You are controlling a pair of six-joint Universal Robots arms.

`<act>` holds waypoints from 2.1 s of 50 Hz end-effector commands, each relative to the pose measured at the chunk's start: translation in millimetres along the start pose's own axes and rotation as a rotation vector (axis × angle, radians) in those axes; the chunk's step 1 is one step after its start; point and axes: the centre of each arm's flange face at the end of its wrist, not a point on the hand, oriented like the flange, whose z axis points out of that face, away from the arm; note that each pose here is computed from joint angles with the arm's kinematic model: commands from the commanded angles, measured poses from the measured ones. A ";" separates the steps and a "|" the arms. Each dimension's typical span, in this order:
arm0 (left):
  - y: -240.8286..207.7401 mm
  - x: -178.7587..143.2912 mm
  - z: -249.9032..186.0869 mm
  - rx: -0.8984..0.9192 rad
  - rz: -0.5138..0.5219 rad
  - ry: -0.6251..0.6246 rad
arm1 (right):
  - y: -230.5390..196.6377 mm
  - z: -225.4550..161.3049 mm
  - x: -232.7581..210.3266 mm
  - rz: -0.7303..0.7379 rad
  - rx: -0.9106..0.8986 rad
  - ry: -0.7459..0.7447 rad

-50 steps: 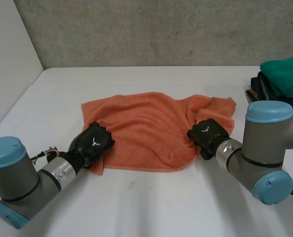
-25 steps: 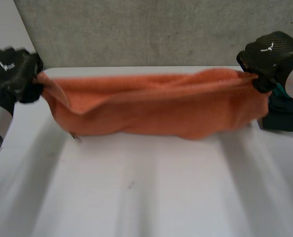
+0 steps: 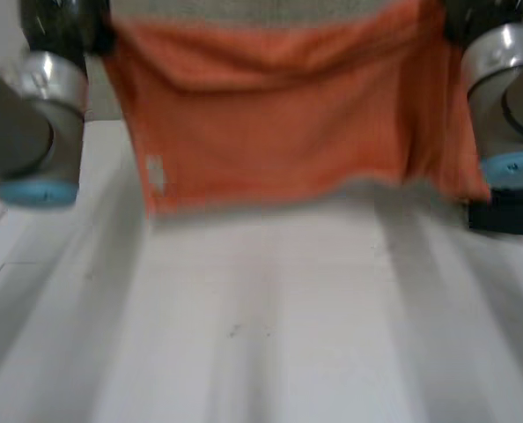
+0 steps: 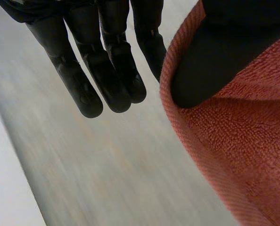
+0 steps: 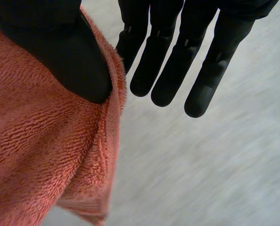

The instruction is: Fold the laundry.

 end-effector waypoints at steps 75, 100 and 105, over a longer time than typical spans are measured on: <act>84.1 -12.0 -128.3 -0.392 -0.056 0.023 | 175.8 -135.4 -107.6 -0.040 -0.463 -0.753; 48.1 -13.6 -125.8 -0.376 -0.061 0.058 | 142.6 -146.7 -59.1 0.084 -0.631 -0.738; 53.4 -13.0 -126.6 -0.388 -0.062 0.059 | 156.2 -157.0 -69.6 0.125 -0.645 -0.792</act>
